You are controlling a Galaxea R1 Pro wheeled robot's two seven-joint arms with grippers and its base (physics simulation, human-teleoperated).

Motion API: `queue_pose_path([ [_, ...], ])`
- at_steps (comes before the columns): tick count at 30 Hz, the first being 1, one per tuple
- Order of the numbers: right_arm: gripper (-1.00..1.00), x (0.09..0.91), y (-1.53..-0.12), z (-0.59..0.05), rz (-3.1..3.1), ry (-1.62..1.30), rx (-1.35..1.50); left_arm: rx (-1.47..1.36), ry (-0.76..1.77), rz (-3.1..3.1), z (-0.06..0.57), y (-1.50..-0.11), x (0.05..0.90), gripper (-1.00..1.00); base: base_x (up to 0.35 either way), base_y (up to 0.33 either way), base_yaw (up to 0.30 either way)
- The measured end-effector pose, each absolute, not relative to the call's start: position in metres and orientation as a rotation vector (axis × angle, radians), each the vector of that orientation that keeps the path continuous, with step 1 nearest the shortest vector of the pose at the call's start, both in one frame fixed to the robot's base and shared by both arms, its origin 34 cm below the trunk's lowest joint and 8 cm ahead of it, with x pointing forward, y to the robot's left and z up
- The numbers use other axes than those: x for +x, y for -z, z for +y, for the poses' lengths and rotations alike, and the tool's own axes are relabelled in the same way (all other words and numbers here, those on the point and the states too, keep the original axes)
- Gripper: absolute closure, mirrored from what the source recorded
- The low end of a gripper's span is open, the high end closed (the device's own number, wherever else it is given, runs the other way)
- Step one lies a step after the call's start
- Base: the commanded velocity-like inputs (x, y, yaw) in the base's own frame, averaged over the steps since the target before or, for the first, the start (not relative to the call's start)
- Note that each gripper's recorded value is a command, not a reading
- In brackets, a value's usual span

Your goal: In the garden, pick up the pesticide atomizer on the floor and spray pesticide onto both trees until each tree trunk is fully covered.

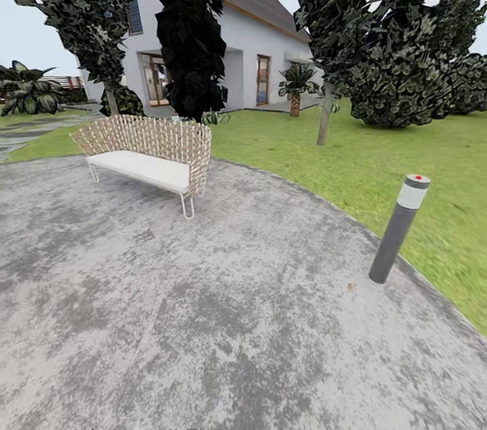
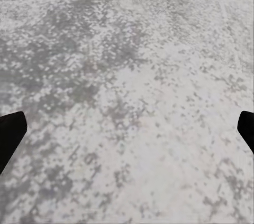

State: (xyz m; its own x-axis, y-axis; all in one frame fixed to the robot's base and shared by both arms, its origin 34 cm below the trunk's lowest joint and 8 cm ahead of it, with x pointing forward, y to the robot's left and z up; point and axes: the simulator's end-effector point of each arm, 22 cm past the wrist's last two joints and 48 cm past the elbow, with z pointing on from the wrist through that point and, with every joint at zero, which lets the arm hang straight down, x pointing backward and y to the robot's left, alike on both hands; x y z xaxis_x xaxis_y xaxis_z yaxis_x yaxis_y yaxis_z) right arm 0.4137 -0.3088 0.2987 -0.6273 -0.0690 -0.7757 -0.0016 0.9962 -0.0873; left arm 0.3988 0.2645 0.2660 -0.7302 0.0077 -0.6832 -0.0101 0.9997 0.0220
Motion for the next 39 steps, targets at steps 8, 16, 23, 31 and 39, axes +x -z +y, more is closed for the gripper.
queue_pose_path([
  [8,-1.0,0.413,-0.2979,-0.3082,2.25,0.096,-0.049,-0.002,-0.031,2.393,0.2645,-0.265,0.3974,-1.0,0.0,0.0,0.281],
  [16,-1.0,0.4126,-0.2972,-0.308,2.252,0.095,-0.049,-0.002,-0.031,2.396,0.2645,-0.2641,0.3967,-1.0,0.0,0.0,0.281],
  [23,-1.0,0.412,-0.2965,-0.3085,2.254,0.096,-0.05,-0.002,-0.035,2.399,0.2661,-0.2632,0.3957,-1.0,0.018,0.0,0.27],
  [31,-1.0,0.4114,-0.2965,-0.3097,2.255,0.095,-0.056,-0.003,-0.037,2.399,0.2672,-0.2632,0.3953,-1.0,0.282,0.0,0.047],
  [39,-1.0,0.4119,-0.2969,-0.3095,2.253,0.093,-0.058,-0.002,-0.037,2.399,0.2672,-0.2632,0.3952,-1.0,0.332,0.0,0.001],
])
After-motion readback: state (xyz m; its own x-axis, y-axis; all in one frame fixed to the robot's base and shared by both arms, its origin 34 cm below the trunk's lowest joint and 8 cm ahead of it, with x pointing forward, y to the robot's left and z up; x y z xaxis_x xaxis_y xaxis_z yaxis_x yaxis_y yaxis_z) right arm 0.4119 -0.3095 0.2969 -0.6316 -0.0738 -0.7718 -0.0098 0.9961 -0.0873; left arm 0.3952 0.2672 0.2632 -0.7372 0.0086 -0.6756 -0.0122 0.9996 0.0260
